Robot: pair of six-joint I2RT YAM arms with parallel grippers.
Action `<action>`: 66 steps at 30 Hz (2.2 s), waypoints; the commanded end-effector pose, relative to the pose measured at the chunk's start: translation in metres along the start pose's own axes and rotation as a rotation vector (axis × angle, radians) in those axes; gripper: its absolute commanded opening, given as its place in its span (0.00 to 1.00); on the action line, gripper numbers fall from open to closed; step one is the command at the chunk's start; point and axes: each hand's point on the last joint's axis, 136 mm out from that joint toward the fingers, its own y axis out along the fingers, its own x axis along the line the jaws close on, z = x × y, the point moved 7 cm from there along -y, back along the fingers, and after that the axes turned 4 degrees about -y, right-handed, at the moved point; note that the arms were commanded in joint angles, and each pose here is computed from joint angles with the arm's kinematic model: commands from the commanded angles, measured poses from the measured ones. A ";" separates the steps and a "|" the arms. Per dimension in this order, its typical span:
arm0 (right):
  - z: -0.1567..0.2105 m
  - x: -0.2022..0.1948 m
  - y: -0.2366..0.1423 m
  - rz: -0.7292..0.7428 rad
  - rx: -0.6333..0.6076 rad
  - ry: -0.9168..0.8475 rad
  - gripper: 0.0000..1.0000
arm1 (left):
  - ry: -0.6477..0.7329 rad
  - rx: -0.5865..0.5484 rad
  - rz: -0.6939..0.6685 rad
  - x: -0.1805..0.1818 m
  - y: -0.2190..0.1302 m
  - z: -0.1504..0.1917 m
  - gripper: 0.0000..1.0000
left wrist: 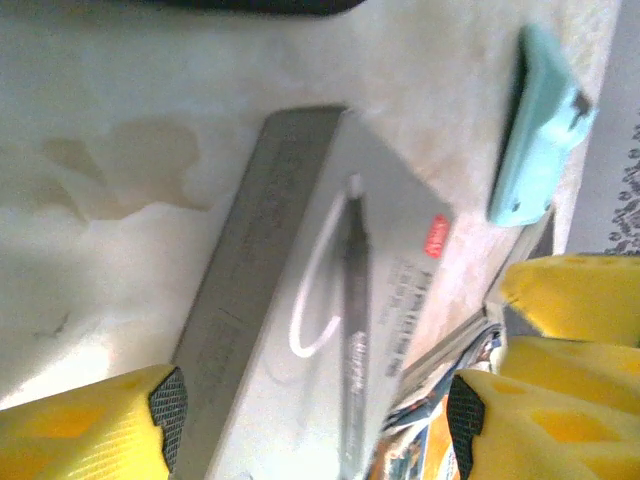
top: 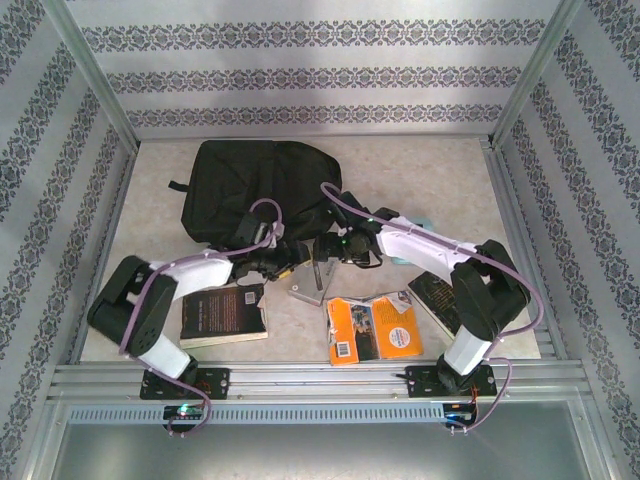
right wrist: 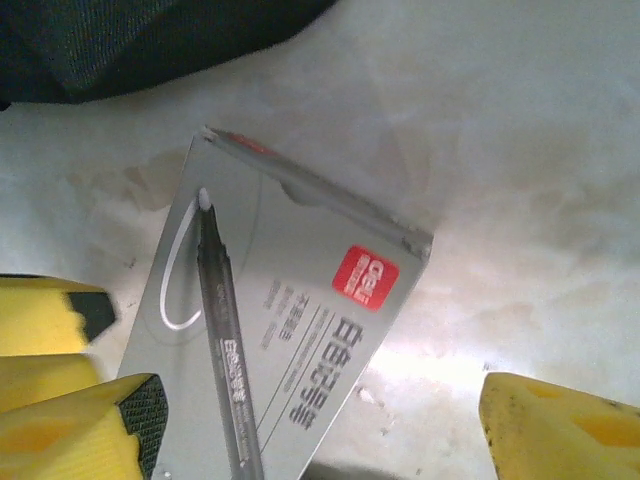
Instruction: Pack the student bag
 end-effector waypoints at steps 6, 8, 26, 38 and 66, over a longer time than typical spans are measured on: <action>0.010 0.009 -0.008 0.161 0.031 0.311 0.98 | 0.017 -0.315 -0.175 -0.003 -0.086 -0.028 0.75; 0.008 0.014 -0.002 0.165 0.039 0.347 0.98 | 0.029 -0.333 -0.153 -0.008 -0.102 -0.033 0.75; 0.007 0.033 0.051 0.221 0.105 0.362 0.98 | 0.110 -0.325 0.003 -0.026 -0.136 -0.045 0.75; 0.005 0.037 0.068 0.223 0.127 0.327 0.98 | 0.094 -0.313 0.037 -0.024 -0.132 -0.046 0.74; -0.034 0.058 -0.048 0.004 -0.121 0.221 0.79 | 0.093 -0.097 0.125 -0.027 -0.083 -0.013 0.79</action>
